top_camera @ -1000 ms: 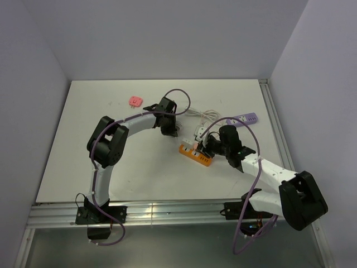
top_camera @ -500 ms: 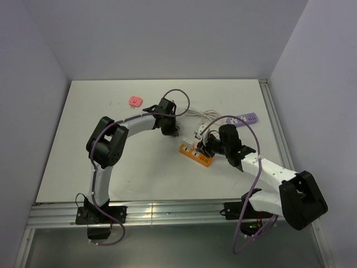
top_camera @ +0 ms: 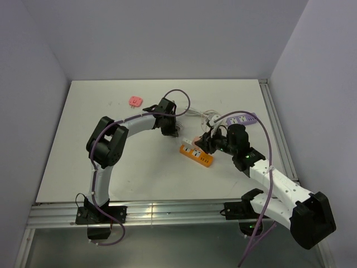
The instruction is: Insert the plug
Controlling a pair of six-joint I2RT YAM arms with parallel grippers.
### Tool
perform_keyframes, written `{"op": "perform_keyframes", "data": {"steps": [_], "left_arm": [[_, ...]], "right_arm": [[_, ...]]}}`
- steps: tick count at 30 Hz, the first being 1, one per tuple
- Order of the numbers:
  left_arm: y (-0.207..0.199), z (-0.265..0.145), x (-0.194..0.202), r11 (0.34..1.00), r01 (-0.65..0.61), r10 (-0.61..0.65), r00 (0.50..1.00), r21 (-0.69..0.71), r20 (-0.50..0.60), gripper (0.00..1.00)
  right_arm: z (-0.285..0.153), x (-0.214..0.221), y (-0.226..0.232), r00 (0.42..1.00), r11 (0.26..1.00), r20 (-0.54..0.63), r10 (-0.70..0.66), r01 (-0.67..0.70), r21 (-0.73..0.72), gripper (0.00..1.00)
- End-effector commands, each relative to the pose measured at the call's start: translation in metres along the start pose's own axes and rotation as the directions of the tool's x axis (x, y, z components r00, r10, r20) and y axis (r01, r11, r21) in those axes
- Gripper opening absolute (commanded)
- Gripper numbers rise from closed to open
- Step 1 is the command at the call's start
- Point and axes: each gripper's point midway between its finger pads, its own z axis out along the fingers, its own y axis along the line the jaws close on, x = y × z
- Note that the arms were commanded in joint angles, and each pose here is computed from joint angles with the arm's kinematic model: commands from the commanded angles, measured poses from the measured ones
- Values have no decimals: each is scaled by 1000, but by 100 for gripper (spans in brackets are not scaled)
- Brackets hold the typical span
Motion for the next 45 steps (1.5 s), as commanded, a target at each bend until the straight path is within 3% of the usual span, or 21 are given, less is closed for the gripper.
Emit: {"op": "perform_keyframes", "data": {"steps": [1,6,17,26,38,45], "left_arm": [[5,-7,13,999,-48,47,997,-16,-63,0],[13,-12,19,997,-70,68,995,-16,-79,0],[65,-18,27,964,-147,125,986,-221,-109,0],[64,-28,26,968,-158,138,984,-193,-114,0],[51,-29,-3,980,-118,108,992,-160,-69,0],[43,-27,-6,986,-111,103,992,-128,-68,0]], "right_arm": [[3,-18,11,976,979,81,202,-200,-33,0],[10,-1,1,960,960,42,278,-279,21,0],[4,26,-11,936,926,18,353,-352,139,0],[23,35,-40,926,897,-44,374,-349,271,0],[33,54,-8,896,893,-95,434,-414,176,0],[30,39,12,888,885,-23,459,-455,95,0]]}}
